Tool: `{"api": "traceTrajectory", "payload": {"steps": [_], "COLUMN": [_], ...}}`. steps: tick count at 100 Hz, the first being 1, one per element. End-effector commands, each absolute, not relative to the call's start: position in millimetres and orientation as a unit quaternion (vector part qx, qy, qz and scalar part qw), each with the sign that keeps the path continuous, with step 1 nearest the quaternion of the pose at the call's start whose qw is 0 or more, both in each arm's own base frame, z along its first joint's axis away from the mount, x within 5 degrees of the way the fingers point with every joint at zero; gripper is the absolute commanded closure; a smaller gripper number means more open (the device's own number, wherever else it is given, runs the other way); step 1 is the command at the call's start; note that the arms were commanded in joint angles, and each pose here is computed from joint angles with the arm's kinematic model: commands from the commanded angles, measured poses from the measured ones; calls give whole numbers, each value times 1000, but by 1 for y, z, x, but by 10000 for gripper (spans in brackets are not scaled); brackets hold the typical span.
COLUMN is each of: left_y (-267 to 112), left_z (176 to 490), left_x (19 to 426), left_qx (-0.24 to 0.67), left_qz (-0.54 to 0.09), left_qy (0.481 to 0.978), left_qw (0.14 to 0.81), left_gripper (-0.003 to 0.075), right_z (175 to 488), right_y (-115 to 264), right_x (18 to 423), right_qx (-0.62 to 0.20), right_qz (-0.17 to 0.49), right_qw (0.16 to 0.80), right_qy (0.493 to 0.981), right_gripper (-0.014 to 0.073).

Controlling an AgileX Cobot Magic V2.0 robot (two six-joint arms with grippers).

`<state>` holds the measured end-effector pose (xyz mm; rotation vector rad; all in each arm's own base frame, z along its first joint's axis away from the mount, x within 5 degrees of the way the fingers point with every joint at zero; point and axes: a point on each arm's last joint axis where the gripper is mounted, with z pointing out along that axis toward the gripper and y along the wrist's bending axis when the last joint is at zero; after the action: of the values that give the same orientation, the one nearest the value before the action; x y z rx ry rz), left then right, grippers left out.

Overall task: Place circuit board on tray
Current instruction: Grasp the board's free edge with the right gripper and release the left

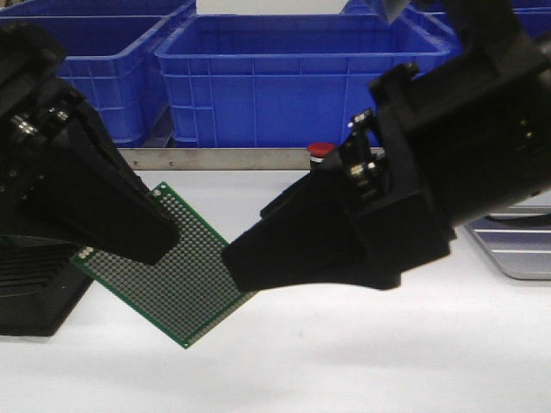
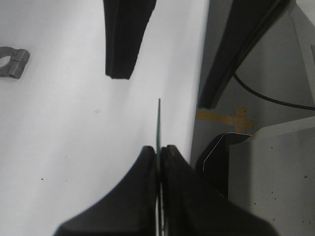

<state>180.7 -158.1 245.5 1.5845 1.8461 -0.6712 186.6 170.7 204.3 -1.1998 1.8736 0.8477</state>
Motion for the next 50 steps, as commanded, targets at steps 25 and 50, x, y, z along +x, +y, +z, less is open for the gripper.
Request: {"api": "traceTrajectory", "payload": {"steps": [25, 50], "left_y": [-162, -162], "left_z": [260, 260], "left_x": [181, 181], "left_qx": [580, 580], "left_qz": [-271, -271], "left_qy": [694, 694], "left_qw": [329, 330], "left_gripper": [741, 740], "right_z": [211, 208], "right_y": [205, 206], "right_x": [196, 196], "right_qx": [-488, -488], "right_qz": [380, 382], "right_qw": [372, 366], "right_qy": [693, 695], "right_gripper": [165, 662]}}
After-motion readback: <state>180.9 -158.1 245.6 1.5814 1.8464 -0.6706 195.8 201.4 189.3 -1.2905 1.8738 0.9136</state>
